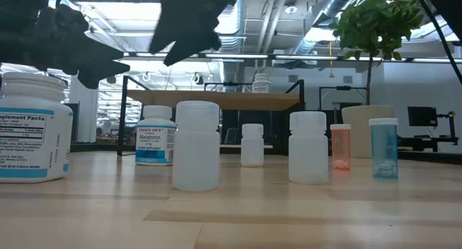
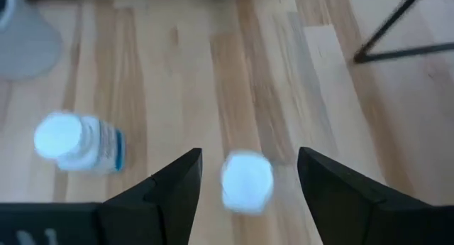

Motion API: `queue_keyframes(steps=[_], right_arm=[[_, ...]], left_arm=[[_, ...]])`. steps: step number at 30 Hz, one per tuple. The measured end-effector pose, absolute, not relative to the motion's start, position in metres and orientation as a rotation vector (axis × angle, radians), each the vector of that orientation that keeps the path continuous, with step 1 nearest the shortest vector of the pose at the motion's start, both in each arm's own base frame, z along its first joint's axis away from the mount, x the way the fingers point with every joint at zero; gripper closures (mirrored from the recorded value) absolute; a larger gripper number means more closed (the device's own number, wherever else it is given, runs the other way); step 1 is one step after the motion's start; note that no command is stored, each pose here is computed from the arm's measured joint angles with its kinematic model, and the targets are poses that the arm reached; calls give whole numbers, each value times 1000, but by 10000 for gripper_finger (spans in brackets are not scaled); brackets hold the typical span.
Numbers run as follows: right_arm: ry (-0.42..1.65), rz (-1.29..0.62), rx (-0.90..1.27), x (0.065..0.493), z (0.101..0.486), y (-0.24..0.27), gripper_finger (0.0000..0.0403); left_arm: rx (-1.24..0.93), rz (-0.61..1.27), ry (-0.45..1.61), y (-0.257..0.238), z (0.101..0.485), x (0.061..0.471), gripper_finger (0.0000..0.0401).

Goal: Pick and place medicine bottles onto shelf by color
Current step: Put the top white pill bottle on the shelf aligned with the other white pill bottle

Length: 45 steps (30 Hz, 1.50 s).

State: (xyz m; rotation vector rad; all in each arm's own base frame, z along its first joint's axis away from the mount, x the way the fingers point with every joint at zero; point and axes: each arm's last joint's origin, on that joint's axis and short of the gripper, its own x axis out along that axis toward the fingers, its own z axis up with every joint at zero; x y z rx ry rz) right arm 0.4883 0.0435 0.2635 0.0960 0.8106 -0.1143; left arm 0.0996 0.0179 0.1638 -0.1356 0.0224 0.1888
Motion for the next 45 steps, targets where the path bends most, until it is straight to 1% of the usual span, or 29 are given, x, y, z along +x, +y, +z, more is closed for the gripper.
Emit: queue_keyframes(steps=[8, 11, 21, 28, 30, 33, 40, 45], right_arm=[[839, -146, 147, 501, 231, 48, 147], [879, -168, 155, 499, 226, 43, 147], [890, -186, 153, 498, 226, 43, 147], [917, -185, 143, 504, 206, 48, 147], [954, -196, 139, 502, 201, 47, 147], [933, -189, 142, 503, 202, 48, 147], [960, -192, 137, 501, 201, 48, 147], [1001, -197, 129, 504, 182, 48, 147]], left_arm=[[-136, 188, 24, 18, 164, 100, 173], [-137, 189, 24, 18, 164, 100, 173], [-138, 190, 37, 18, 163, 101, 173], [-138, 190, 38, 18, 162, 101, 173], [-138, 190, 39, 18, 162, 101, 173], [-138, 191, 41, 18, 162, 101, 173], [-138, 191, 41, 18, 162, 101, 173], [-138, 191, 41, 18, 162, 101, 173]])
